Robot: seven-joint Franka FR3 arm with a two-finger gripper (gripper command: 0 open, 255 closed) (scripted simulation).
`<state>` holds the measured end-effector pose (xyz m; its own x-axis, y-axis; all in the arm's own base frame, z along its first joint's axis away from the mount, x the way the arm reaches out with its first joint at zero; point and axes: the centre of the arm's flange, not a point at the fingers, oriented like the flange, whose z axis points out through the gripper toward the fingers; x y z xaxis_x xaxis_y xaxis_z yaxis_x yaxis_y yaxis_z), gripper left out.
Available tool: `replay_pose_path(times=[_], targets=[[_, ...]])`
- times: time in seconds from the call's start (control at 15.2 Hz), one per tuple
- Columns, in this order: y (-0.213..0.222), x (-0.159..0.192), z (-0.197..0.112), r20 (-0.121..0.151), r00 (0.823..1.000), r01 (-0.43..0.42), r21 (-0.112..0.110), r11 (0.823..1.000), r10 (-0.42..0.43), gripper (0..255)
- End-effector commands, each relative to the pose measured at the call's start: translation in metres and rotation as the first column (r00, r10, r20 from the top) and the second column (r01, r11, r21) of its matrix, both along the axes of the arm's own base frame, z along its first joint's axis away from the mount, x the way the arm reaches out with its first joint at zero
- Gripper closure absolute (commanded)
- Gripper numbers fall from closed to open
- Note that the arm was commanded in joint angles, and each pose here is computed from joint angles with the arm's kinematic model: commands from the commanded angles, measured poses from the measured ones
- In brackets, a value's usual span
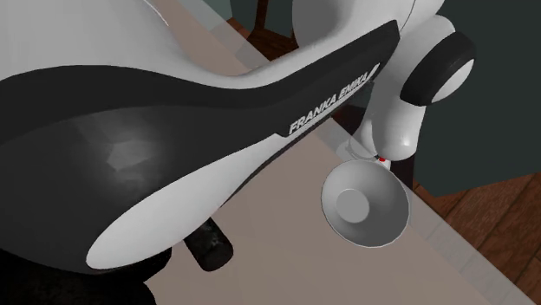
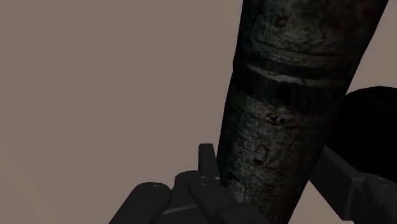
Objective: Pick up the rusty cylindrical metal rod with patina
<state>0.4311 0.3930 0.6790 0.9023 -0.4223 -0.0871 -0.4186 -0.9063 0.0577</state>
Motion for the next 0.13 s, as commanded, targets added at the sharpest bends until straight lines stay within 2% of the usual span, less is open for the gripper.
replay_pose_path(times=[0.0,0.07], targets=[[-0.0004,-0.0002,0.0062,0.000,1.000,0.000,0.000,1.000,0.000,255],[-0.0005,-0.0002,0.0062,0.000,1.000,0.000,0.000,1.000,0.000,255]])
